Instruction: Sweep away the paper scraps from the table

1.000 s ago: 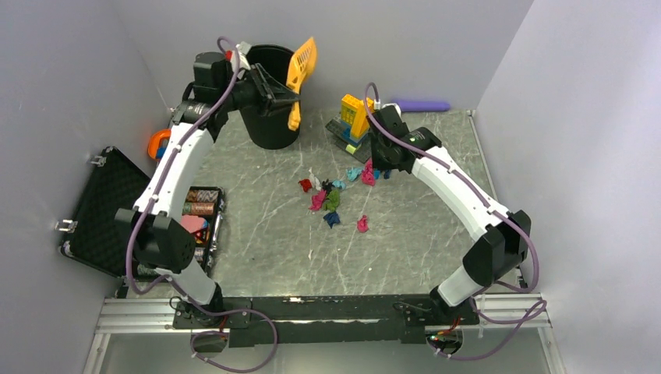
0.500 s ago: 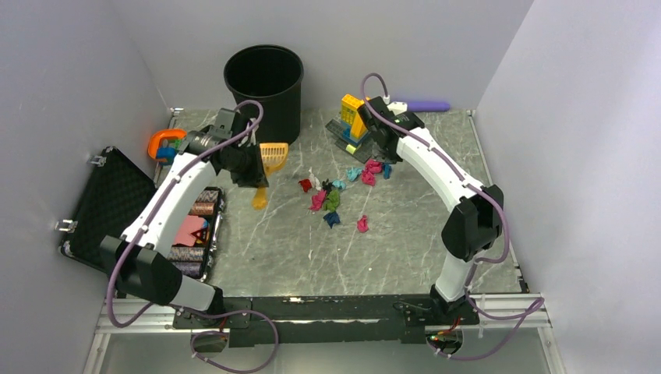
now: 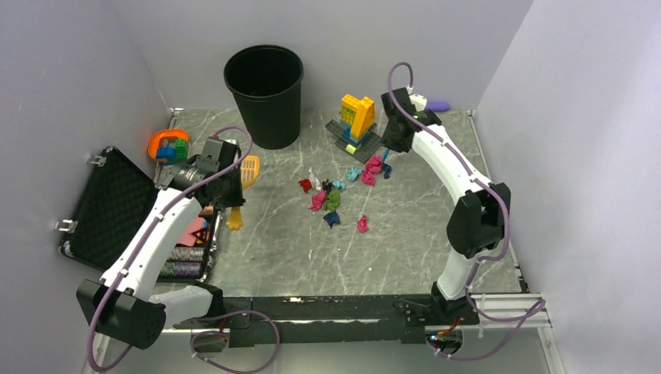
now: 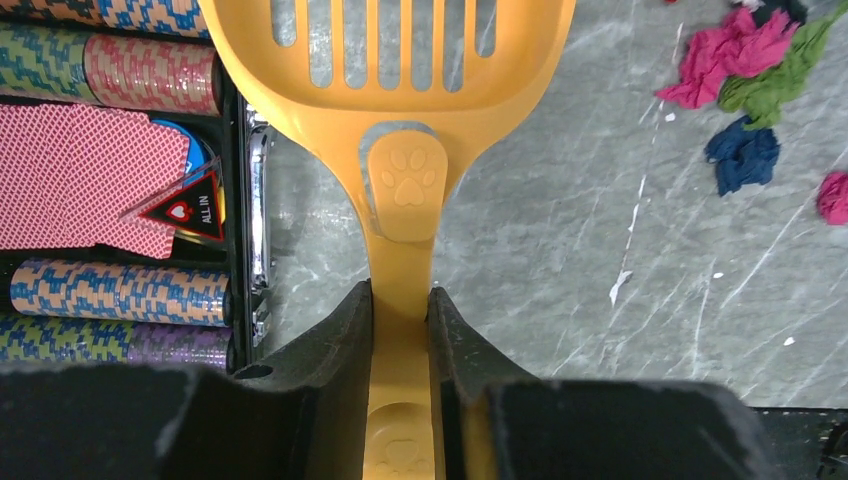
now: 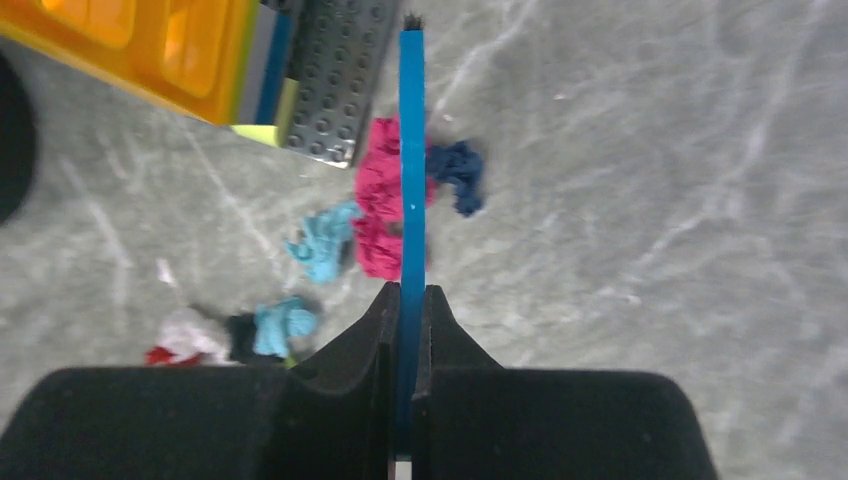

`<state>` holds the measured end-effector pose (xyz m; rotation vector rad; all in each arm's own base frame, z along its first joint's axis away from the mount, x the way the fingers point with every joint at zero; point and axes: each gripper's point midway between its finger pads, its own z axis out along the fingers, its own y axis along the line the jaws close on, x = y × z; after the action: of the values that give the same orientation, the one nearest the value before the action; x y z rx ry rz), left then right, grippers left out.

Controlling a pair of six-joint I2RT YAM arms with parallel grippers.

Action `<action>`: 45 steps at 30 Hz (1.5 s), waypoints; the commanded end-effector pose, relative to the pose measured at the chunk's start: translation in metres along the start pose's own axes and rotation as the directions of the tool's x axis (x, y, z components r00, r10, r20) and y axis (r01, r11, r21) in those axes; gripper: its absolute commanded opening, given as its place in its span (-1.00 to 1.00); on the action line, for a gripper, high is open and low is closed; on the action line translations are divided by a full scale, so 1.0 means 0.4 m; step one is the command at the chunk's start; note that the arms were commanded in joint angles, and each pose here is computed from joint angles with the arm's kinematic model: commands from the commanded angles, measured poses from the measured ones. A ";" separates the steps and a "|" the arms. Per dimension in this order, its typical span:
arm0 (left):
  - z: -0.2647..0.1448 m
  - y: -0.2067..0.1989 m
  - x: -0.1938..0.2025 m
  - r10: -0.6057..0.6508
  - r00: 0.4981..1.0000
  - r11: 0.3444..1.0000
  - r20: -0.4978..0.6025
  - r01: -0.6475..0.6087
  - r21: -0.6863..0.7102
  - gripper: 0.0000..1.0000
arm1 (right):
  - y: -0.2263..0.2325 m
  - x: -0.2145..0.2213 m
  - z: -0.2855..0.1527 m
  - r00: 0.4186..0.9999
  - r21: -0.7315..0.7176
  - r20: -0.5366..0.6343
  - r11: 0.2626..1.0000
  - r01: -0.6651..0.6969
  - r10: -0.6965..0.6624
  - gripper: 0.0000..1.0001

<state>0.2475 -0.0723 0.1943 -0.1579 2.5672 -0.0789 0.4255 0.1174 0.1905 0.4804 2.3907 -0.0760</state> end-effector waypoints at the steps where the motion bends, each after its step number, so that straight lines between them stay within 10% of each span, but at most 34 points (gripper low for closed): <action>1: -0.003 -0.003 -0.017 0.046 0.998 0.999 0.045 -0.047 0.018 -1.00 | 0.109 -0.077 -0.013 0.962 -0.348 -0.021 0.900 -0.261 0.271 -1.00; 11: 0.009 -0.045 0.011 0.082 0.996 0.988 0.019 -0.084 0.130 -1.00 | 0.119 0.017 0.120 0.874 -0.349 -0.230 0.803 -0.484 0.427 -1.00; 18: 0.027 -0.069 0.017 0.064 0.998 0.984 -0.007 -0.062 0.165 -1.00 | 0.018 0.220 0.097 0.661 -0.048 -0.402 0.707 -0.706 0.633 -1.00; 22: 0.032 -0.077 0.012 0.066 0.998 0.982 -0.007 -0.064 0.175 -1.00 | 0.020 0.269 0.020 0.592 -0.124 -0.459 0.612 -0.781 0.662 -1.00; 36: 0.044 -0.134 0.062 0.199 0.979 0.948 -0.047 -0.180 0.264 -1.00 | -0.093 0.022 -0.038 0.918 -0.266 -0.187 0.881 -0.391 0.351 -1.00; 40: 0.044 -0.149 0.084 0.272 0.959 0.932 -0.076 -0.243 0.270 -1.00 | -0.207 -0.065 0.017 0.990 -0.039 -0.043 0.990 -0.137 0.136 -1.00; 45: 0.040 -0.179 0.121 0.366 0.923 0.901 -0.117 -0.320 0.294 -1.00 | -0.338 -0.041 0.116 0.983 0.278 -0.152 0.950 0.142 -0.103 -1.00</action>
<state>0.2281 -0.1372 0.1566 0.2866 2.6769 -0.3069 0.4457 0.0366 0.1962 0.6861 2.3422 0.0849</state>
